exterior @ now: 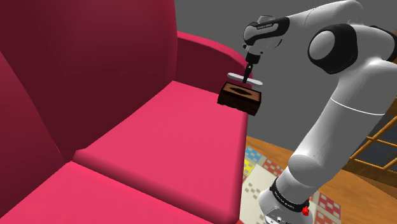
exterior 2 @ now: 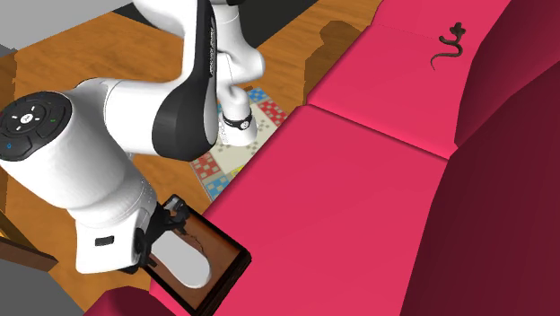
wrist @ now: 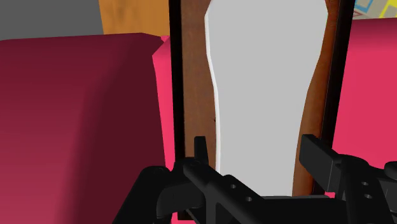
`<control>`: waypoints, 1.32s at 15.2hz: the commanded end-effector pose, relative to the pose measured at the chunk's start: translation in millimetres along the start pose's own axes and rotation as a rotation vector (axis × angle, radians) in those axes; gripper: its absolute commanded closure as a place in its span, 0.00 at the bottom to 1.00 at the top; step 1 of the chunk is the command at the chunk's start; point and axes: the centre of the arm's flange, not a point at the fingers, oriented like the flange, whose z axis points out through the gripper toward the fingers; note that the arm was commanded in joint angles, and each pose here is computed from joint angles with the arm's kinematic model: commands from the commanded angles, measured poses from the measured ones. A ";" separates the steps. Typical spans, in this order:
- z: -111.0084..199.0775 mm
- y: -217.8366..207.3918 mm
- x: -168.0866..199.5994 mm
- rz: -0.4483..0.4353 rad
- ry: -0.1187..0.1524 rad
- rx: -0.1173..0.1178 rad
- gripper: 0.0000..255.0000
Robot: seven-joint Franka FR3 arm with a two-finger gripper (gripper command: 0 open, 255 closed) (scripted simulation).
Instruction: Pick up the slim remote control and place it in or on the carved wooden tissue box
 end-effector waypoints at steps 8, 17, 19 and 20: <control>47.2 -0.2 0.3 0.000 0.000 -0.001 1.00; 54.0 -0.3 0.4 0.000 0.000 -0.001 0.00; 54.0 -0.3 0.3 0.000 0.000 -0.001 0.00; 54.0 -0.3 0.3 0.000 0.000 -0.001 0.00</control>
